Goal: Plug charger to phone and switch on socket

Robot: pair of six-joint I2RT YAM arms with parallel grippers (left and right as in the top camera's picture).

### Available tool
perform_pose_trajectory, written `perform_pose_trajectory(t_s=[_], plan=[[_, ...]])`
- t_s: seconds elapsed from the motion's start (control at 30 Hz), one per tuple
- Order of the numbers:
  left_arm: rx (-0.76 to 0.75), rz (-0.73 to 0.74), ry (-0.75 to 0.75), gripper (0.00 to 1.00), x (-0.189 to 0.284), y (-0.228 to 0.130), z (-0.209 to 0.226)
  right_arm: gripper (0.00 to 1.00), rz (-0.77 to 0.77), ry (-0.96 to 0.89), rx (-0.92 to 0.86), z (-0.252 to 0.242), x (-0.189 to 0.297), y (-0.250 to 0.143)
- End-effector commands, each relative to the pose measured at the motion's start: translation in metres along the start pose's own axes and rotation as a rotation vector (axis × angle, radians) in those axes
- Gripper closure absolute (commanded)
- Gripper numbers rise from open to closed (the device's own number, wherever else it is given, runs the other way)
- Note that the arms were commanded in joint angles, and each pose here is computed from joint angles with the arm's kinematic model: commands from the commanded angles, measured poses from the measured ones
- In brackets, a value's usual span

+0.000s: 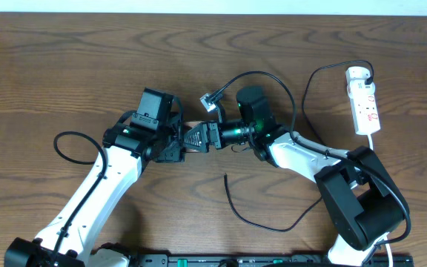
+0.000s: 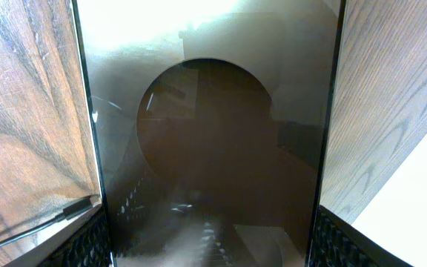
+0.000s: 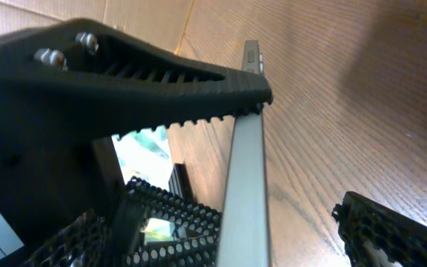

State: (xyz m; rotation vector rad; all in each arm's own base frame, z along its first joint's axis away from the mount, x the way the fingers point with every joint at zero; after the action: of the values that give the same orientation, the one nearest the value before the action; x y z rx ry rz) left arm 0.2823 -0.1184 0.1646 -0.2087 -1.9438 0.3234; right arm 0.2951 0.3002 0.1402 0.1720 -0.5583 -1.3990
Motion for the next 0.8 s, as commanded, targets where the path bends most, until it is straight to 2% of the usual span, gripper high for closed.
perform_pose_trajectory(t_s=[0.0,0.13,0.23,0.67,0.77], plan=[[0.011,0.006,-0.014,0.93,0.002,-0.004,-0.005,0.01,-0.008,-0.002,-0.052,0.003,-0.004,0.004],[0.011,0.006,-0.014,0.92,0.002,-0.004,-0.005,0.05,-0.007,-0.002,-0.053,0.003,-0.004,0.004],[0.011,0.006,-0.015,0.93,0.002,-0.004,-0.005,0.01,-0.003,0.002,-0.065,0.005,-0.006,0.003],[0.011,0.006,-0.015,0.93,0.002,-0.004,-0.005,0.01,0.021,0.031,-0.026,0.017,-0.019,-0.004],[0.011,0.006,-0.015,0.93,0.002,-0.004,-0.005,0.04,0.021,0.034,-0.022,0.017,-0.02,-0.004]])
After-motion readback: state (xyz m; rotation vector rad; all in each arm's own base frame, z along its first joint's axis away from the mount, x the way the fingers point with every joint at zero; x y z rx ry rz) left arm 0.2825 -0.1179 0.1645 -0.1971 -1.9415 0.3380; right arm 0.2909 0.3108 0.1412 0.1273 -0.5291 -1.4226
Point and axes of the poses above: each gripper's point midway between its finger pads, its own x axis back along the fingers, its own z axis along the line the jaws close on, y = z × x, the point moved 6 cm from there along x, back along the fingers, and after that the axes turned 5 degrees about x, right-handed, at the moved point
